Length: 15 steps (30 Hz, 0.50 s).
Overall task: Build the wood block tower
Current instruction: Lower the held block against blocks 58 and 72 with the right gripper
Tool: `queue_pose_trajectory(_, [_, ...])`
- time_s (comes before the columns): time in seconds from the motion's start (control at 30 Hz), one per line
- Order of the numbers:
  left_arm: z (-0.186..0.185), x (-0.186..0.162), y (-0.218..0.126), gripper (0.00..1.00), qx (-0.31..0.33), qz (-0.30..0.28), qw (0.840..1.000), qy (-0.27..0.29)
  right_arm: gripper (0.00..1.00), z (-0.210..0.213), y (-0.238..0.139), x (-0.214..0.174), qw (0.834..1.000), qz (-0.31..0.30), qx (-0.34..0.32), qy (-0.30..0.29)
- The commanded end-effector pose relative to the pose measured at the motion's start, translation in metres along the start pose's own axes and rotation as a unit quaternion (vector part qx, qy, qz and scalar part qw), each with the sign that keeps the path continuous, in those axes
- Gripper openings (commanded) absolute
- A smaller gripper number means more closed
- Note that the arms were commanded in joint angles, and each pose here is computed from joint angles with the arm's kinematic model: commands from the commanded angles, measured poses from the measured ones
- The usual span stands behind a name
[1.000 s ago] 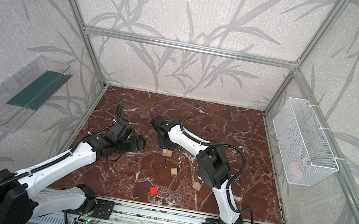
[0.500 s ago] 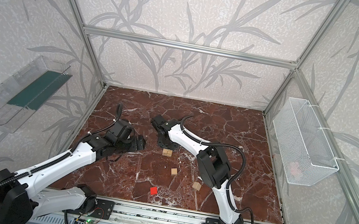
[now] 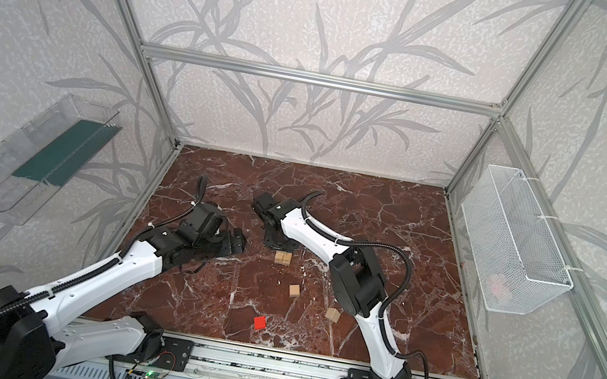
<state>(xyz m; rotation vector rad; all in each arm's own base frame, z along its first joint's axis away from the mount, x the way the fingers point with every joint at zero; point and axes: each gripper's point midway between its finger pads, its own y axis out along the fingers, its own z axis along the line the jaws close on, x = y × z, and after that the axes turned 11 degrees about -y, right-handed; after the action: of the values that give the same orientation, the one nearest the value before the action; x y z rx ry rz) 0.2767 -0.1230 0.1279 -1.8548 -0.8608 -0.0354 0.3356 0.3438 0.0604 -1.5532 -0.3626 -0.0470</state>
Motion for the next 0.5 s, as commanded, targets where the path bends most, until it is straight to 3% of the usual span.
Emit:
queue_pose_trajectory(0.0, [0.0016,0.0018,0.0000,0.99,0.000,-0.005,1.000,-0.012,0.28,-0.0070,-0.0011,-0.0026,1.000,0.007,-0.024,-0.012])
queue_pose_trajectory(0.27, [0.0019,0.0016,0.0001,1.00,0.000,-0.004,1.000,-0.012,0.29,-0.0034,0.0037,-0.0026,1.000,0.011,-0.019,-0.014])
queue_pose_trajectory(0.47, [0.0013,0.0020,0.0002,0.99,-0.001,-0.005,1.000,-0.011,0.35,-0.0052,0.0053,-0.0028,1.000,0.011,-0.023,-0.010])
